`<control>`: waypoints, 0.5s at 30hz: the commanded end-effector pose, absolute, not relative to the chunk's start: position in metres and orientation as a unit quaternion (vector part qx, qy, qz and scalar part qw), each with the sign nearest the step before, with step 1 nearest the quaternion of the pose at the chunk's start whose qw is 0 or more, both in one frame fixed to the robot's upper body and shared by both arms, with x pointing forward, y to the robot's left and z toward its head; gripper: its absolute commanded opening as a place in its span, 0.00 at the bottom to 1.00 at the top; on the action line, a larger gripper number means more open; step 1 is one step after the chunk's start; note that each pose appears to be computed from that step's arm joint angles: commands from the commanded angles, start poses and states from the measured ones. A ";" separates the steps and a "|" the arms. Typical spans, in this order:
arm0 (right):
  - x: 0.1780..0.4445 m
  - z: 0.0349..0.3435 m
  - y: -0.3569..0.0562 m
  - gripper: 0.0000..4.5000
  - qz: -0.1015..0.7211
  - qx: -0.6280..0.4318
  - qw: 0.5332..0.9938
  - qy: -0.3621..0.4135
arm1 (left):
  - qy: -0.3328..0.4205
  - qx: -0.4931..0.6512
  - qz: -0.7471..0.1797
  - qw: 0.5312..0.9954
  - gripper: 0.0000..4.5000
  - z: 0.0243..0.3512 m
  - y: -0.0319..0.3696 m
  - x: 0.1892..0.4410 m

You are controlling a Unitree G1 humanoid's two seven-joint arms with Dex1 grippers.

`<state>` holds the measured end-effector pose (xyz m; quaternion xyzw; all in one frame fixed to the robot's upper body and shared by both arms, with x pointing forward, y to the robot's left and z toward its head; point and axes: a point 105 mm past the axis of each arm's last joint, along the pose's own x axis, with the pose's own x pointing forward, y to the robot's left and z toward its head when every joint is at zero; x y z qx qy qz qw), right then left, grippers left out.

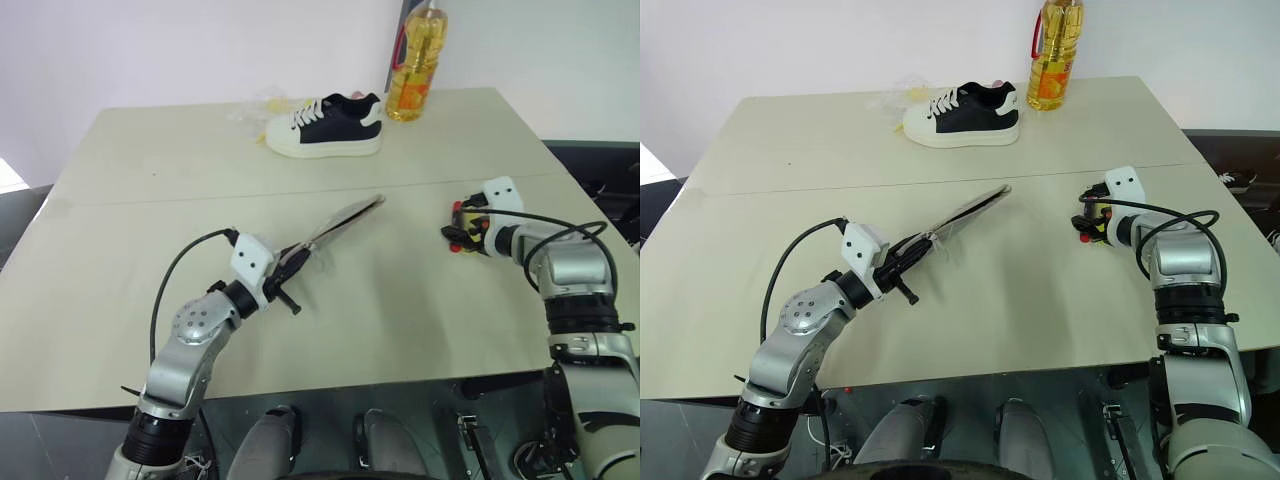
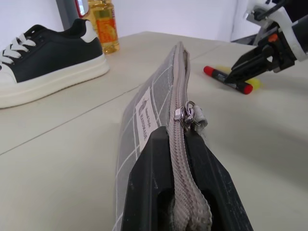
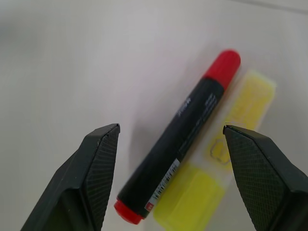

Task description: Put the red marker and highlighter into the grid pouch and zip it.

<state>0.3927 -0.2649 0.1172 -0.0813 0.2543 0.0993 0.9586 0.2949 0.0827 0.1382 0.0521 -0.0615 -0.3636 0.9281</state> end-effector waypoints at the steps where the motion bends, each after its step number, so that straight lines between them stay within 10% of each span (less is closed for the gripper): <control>1: 0.399 0.129 -0.260 0.79 0.102 -0.081 0.963 0.236 | -0.086 0.051 -0.354 0.930 0.00 0.151 0.085 0.294; 8: 0.398 0.120 -0.248 0.79 0.120 -0.069 0.959 0.249 | -0.084 0.046 -0.349 0.932 0.00 0.148 0.084 0.293; 15: 0.396 0.110 -0.235 0.16 0.143 -0.101 0.949 0.261 | -0.084 0.045 -0.340 0.936 0.00 0.147 0.087 0.294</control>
